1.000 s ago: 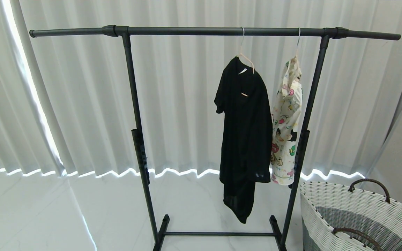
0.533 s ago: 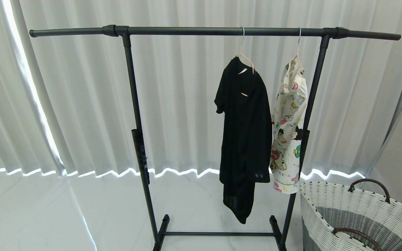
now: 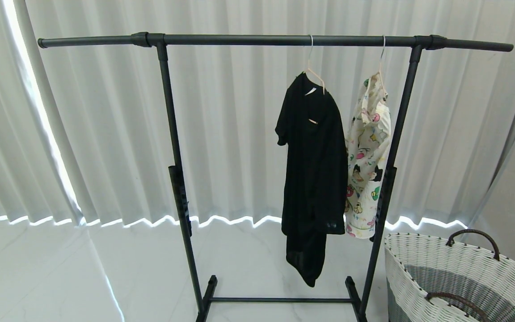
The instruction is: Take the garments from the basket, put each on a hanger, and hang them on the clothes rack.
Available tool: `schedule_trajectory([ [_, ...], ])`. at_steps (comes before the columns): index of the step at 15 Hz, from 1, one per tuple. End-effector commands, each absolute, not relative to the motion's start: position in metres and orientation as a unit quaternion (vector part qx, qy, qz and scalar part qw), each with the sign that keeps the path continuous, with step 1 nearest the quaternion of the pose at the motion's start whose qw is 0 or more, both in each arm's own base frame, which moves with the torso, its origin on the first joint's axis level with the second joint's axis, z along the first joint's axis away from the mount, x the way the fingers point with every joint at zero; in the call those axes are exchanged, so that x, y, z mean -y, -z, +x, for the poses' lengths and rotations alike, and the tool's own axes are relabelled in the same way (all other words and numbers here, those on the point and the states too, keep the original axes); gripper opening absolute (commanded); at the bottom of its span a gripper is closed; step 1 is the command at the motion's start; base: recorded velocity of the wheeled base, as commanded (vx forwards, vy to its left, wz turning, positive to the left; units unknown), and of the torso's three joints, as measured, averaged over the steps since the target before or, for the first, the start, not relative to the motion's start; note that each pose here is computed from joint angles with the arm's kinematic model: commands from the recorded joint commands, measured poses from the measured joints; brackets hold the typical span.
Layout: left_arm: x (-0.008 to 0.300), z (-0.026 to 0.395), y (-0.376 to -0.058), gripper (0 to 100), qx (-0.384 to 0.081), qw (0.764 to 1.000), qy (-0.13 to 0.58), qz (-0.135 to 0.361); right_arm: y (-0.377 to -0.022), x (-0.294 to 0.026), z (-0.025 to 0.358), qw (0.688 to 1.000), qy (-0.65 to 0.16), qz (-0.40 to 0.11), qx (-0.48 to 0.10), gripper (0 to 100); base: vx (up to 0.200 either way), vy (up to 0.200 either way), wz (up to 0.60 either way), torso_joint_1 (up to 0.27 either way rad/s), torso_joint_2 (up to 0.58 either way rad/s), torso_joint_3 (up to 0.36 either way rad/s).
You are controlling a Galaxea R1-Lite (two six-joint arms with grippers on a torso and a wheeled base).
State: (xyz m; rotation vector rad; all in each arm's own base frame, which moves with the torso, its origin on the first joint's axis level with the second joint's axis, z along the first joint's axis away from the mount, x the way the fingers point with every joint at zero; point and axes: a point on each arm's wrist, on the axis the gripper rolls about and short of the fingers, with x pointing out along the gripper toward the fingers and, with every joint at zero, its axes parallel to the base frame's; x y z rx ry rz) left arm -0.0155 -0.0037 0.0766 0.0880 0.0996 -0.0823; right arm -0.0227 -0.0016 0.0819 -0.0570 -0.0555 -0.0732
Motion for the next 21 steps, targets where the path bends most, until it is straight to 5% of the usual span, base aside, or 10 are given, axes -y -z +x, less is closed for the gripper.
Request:
schedule_trajectory([
  [1, 0.0016, -0.0161, -0.0764, 100, -0.047, 0.992, 0.104, 0.045, -0.0819, 0.0016, -0.0231, 0.998, 0.036, -0.029, 0.03, 100, 0.0, 0.0, 0.0, 0.0, 0.0, 0.0],
  [4, 0.0028, -0.0229, -0.0753, 100, 0.002, 0.998, 0.055, 0.043, -0.0818, 0.0017, -0.0231, 0.998, 0.038, -0.03, 0.03, 100, 0.0, 0.0, 0.0, 0.0, 0.0, 0.0],
  [10, 0.0027, -0.0229, -0.075, 100, -0.001, 0.998, 0.054, 0.028, -0.0791, 0.0017, -0.0229, 0.999, 0.036, 0.018, 0.018, 100, 0.0, 0.0, 0.0, 0.0, 0.0, 0.0],
  [21, 0.0027, -0.0229, -0.075, 100, -0.001, 0.998, 0.054, 0.027, -0.0791, 0.0017, -0.0229, 0.999, 0.037, 0.016, 0.018, 100, 0.0, 0.0, 0.0, 0.0, 0.0, 0.0],
])
